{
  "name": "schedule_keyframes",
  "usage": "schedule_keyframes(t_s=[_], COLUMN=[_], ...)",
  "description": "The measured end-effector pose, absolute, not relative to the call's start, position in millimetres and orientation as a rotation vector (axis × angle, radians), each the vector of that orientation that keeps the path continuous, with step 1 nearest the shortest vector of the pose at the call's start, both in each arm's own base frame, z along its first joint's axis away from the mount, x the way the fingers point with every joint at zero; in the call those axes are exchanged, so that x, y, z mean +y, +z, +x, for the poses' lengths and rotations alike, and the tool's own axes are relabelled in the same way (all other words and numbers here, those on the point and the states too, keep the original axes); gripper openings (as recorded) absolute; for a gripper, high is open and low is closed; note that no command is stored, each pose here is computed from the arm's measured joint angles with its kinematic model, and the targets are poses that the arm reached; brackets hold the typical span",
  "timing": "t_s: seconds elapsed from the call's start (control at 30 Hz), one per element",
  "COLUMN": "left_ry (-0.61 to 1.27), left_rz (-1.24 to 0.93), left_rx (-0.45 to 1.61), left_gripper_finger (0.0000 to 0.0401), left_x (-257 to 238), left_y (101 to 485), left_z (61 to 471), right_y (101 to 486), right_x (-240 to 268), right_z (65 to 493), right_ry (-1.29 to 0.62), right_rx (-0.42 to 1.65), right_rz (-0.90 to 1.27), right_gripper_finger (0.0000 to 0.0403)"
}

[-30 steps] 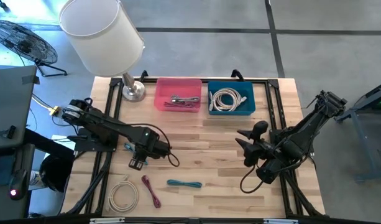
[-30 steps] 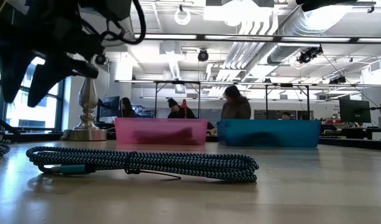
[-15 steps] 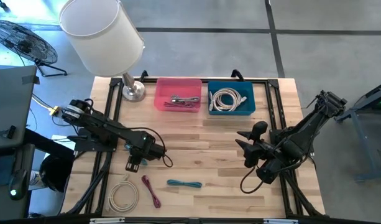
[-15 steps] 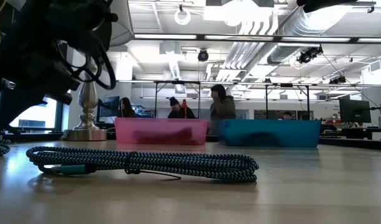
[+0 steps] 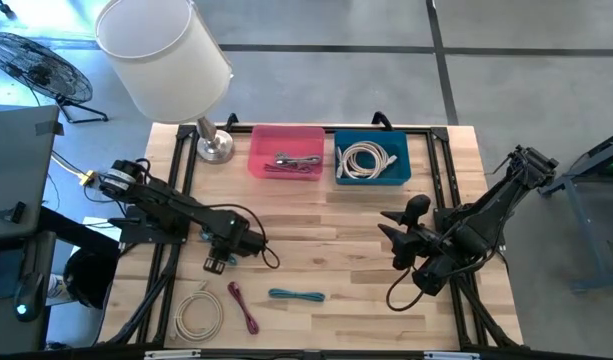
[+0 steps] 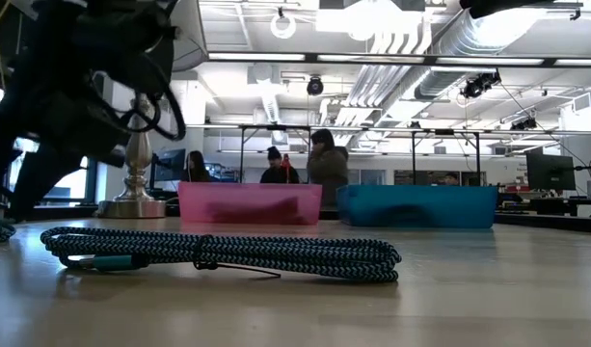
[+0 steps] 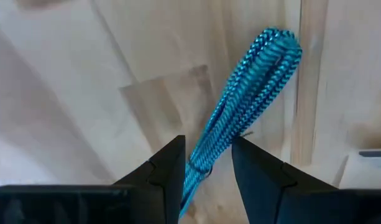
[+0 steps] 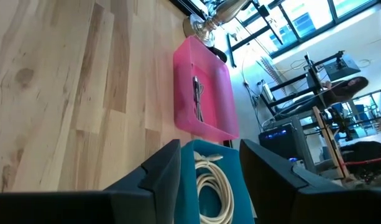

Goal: Pick & Place USB Port
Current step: Put the top black and blue charger cable into the red bin

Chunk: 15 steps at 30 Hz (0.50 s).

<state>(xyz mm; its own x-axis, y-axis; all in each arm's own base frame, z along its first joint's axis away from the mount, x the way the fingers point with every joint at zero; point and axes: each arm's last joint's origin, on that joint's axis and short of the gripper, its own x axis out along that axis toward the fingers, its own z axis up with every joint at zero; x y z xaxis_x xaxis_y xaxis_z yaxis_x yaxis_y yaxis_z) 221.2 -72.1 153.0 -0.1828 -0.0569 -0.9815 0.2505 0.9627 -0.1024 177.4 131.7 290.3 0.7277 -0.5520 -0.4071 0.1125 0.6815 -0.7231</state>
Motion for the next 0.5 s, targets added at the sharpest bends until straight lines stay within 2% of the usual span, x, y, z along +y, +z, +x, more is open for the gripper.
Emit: schedule_keyframes(t_s=[0.17, 0.27, 0.33, 0.43, 0.5], left_ry=[-0.325, -0.29, -0.237, -0.214, -0.183], left_rz=[0.08, 0.073, 0.057, 0.049, 0.043], left_rx=[1.715, 1.739, 1.747, 1.751, 1.749], left_gripper_finger=[0.0127, 0.0124, 0.0101, 0.003, 0.0026], left_x=[-70.4, -68.1, -67.2, -66.8, -66.9], left_y=[132.4, 125.8, 125.0, 124.8, 125.2], left_z=[210.1, 203.6, 202.4, 202.3, 203.3], right_y=[290.3, 290.2, 290.3, 290.4, 290.5], right_x=[131.8, 131.9, 131.9, 132.3, 132.4], right_z=[177.5, 177.6, 177.6, 178.0, 178.1], right_ry=[-0.404, -0.401, -0.401, -0.4, -0.398], right_rx=[0.66, 0.662, 0.661, 0.659, 0.658], right_rz=[-0.731, -0.728, -0.727, -0.724, -0.726], right_gripper_finger=[0.0154, 0.0154, 0.0154, 0.0154, 0.0154])
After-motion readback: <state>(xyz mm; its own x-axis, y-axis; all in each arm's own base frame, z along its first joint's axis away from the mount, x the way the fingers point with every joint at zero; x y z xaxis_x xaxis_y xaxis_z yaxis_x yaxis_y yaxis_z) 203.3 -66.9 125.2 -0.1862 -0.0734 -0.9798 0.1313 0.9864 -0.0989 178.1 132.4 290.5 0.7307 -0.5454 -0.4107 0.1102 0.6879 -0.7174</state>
